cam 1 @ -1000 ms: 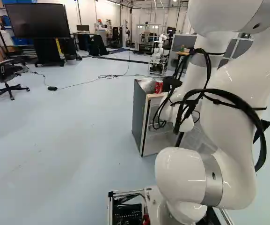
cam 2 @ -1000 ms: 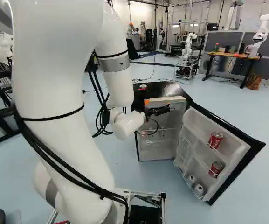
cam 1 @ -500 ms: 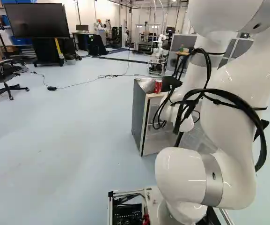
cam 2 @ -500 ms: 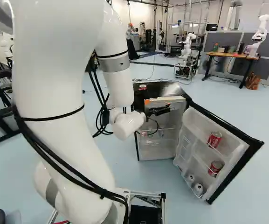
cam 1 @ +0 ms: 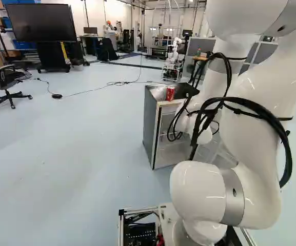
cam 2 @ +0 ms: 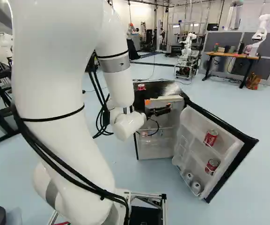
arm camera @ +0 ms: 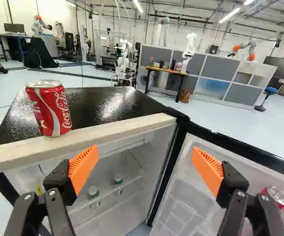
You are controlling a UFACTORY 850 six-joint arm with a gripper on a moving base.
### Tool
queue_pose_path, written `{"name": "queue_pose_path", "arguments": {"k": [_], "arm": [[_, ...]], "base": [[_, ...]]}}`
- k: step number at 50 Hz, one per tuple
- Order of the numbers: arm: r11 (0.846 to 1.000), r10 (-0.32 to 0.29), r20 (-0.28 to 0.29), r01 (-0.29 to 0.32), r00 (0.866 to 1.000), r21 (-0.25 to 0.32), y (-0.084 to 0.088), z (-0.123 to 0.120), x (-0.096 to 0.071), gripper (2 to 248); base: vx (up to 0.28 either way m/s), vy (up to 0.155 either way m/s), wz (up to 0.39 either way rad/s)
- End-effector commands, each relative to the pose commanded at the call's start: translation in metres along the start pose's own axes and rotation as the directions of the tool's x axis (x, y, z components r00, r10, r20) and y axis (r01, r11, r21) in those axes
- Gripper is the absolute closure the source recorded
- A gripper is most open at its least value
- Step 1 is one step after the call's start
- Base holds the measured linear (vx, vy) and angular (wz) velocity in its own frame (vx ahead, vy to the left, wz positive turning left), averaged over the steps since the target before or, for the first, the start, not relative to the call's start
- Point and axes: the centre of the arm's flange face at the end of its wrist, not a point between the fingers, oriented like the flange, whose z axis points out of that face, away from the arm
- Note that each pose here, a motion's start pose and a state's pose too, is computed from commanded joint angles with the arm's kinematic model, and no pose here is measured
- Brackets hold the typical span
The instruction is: Grab a drink from the fridge
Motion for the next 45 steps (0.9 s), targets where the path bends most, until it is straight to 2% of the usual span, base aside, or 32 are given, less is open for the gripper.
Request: {"name": "queue_pose_path", "arguments": {"k": [36,45], "arm": [[1.000,0.000,0.000,0.000,1.000,0.000,0.0000,0.0000,0.0000,3],[1.000,0.000,0.000,0.000,1.000,0.000,0.0000,0.0000,0.0000,3]], "base": [[-0.048,-0.083,0.014],[-0.019,-0.038,-0.001]]}}
